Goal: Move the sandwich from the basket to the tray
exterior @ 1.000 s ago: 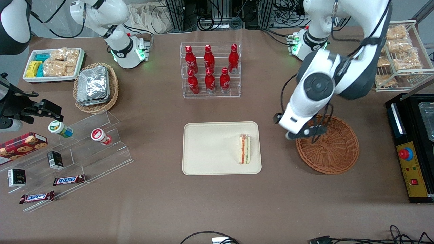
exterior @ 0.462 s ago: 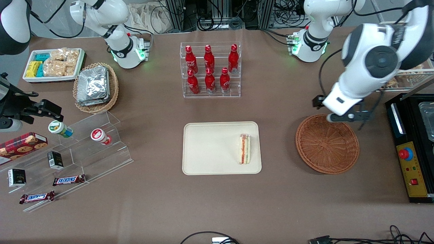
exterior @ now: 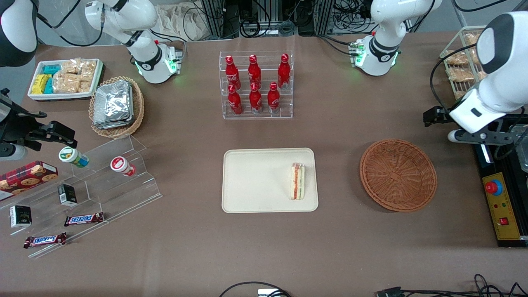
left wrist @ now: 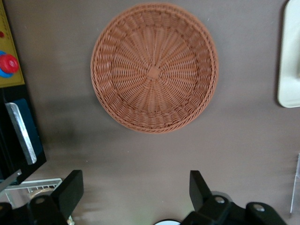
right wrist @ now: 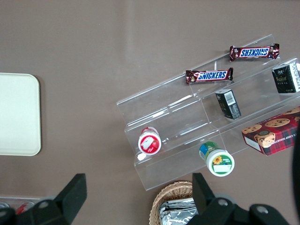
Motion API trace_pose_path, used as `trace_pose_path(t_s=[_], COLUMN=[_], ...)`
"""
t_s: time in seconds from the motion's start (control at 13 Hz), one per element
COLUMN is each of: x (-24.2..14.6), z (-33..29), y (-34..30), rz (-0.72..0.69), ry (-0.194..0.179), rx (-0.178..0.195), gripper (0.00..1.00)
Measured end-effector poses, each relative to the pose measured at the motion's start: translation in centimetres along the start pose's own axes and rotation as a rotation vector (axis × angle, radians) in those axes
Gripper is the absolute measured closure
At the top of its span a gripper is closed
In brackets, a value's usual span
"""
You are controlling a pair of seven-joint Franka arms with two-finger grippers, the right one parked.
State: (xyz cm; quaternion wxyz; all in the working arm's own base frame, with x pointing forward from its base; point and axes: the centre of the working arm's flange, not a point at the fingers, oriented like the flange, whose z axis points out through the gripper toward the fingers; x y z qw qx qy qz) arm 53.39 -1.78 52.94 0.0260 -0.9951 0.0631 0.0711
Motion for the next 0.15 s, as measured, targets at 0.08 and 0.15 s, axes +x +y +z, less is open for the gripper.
trace_pose_path(t_s=[0.08,0.15], x=[0.36,0.86], z=[-1.10,-2.03], y=[0.26,0.52], rz=[0.008,0.017], ry=[0.005,0.006], rx=[-0.003,-0.007], gripper=[0.00,0.00])
